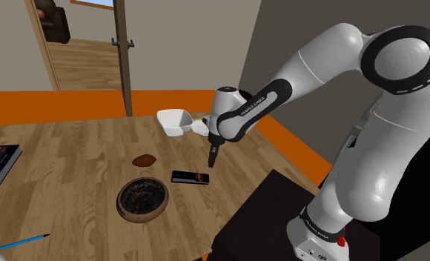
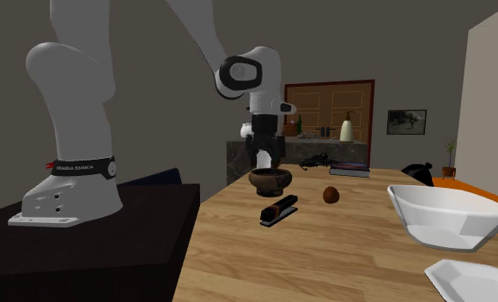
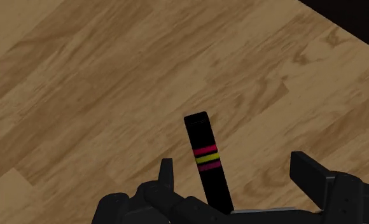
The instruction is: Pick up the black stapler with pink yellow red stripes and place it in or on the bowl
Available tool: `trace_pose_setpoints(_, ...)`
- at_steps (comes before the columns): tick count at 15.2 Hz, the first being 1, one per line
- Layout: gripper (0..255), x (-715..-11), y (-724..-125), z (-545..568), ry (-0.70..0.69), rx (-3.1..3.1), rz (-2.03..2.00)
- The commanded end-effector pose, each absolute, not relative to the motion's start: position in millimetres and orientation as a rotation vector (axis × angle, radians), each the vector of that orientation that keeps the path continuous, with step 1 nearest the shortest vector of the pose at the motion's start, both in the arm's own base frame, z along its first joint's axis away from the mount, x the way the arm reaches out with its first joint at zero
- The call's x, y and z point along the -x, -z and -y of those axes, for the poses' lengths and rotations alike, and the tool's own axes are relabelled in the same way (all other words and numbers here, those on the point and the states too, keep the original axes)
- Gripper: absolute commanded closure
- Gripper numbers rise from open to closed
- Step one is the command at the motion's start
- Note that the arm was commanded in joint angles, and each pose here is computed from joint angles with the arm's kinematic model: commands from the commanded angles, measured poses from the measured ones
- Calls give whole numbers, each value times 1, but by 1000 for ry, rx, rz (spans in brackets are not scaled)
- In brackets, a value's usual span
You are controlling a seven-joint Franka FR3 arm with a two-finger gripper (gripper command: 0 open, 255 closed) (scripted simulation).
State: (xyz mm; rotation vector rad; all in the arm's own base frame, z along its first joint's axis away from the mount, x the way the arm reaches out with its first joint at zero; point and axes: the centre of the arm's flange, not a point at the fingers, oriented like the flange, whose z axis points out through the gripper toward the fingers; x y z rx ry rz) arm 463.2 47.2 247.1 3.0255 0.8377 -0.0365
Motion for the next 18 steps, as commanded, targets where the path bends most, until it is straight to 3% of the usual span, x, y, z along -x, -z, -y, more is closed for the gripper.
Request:
trace_pose_setpoints(1, 0, -475, -223, -55, 20, -3006, -909)
trace_pose_setpoints(9, 0, -521, -139, -90, -40, -2913, -1177)
trace_pose_setpoints(18, 0, -523, -97, -91, -41, -2911, -1182)
